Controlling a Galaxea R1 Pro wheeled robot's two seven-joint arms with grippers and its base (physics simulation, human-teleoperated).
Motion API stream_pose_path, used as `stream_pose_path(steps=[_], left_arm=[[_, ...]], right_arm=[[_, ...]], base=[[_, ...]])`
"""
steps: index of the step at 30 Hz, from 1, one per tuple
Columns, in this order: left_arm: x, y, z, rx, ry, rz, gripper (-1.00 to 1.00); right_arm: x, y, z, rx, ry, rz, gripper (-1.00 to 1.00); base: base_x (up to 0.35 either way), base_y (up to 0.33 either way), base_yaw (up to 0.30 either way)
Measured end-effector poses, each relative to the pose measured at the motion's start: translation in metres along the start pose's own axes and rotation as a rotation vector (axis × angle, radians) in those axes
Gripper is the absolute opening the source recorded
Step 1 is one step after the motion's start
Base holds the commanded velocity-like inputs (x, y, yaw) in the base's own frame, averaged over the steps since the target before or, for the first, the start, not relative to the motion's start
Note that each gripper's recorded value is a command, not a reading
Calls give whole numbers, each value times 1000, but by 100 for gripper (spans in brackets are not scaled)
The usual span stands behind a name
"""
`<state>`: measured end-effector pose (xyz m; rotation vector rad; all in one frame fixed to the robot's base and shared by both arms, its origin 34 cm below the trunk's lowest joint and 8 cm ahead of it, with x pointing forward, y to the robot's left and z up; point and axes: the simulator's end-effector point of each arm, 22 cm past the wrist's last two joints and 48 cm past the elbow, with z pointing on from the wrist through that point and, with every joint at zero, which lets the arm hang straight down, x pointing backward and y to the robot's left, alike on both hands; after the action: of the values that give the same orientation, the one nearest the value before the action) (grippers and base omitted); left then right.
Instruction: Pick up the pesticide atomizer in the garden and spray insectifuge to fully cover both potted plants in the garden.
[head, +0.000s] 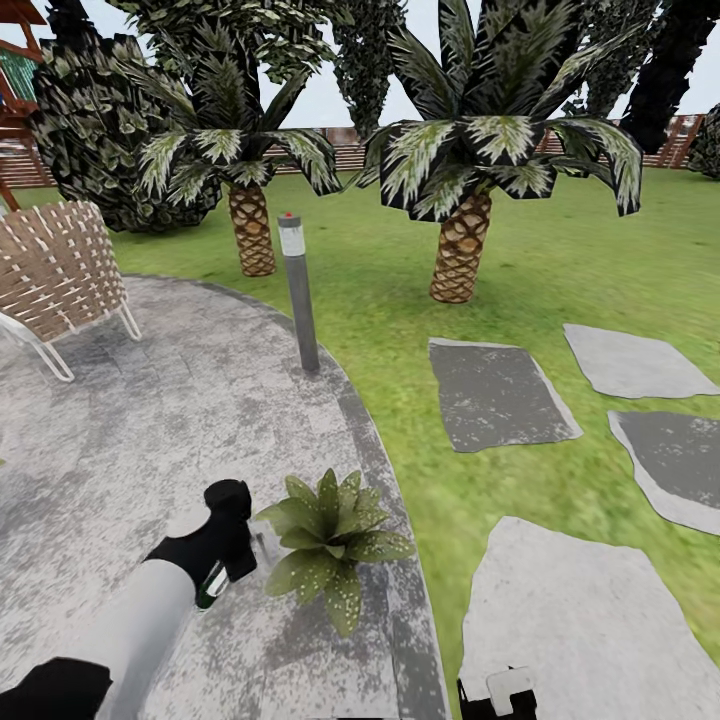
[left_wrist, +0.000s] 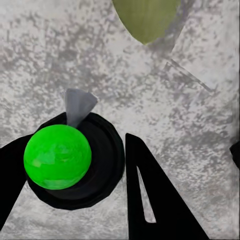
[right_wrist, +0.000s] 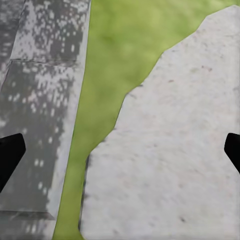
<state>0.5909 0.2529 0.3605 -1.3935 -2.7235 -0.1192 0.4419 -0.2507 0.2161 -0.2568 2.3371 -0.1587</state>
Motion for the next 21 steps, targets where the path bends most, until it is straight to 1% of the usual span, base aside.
stream_pose_path(steps=[1,2,5,6,8,9,10,12,13,15,18,21], left_arm=[[-3,1,-8,18,-2,4,-100],[-7,7,-22,31,4,14,-100],[-13,28,-66,42,42,36,-100],[-17,37,-82,33,41,37,-100],[-26,49,-106,17,27,39,-100],[-33,57,-118,-6,15,42,-100],[-44,64,-133,-38,4,57,-100],[-52,69,-143,-68,8,81,-100],[-55,69,-146,-91,22,107,-100],[-56,70,-148,-113,42,131,-100],[-47,74,-143,-122,69,136,-100],[-16,89,-134,-123,114,124,-100]], right_arm=[[0,0,0,0,0,0,100],[0,0,0,0,0,0,100],[0,0,0,0,0,0,100],[0,0,0,0,0,0,100],[0,0,0,-1,0,-1,100],[0,0,0,0,0,-1,100],[0,0,0,0,0,0,100],[0,0,0,-1,0,-1,100],[0,0,0,0,0,0,100],[0,0,0,-1,0,-1,100],[0,0,0,-1,0,-1,100],[0,0,0,-1,0,-1,100]], base=[[0,0,0],[0,0,0],[0,0,0],[0,0,0],[0,0,0],[0,0,0],[0,0,0],[0,0,0],[0,0,0],[0,0,0],[0,0,0],[0,0,0]])
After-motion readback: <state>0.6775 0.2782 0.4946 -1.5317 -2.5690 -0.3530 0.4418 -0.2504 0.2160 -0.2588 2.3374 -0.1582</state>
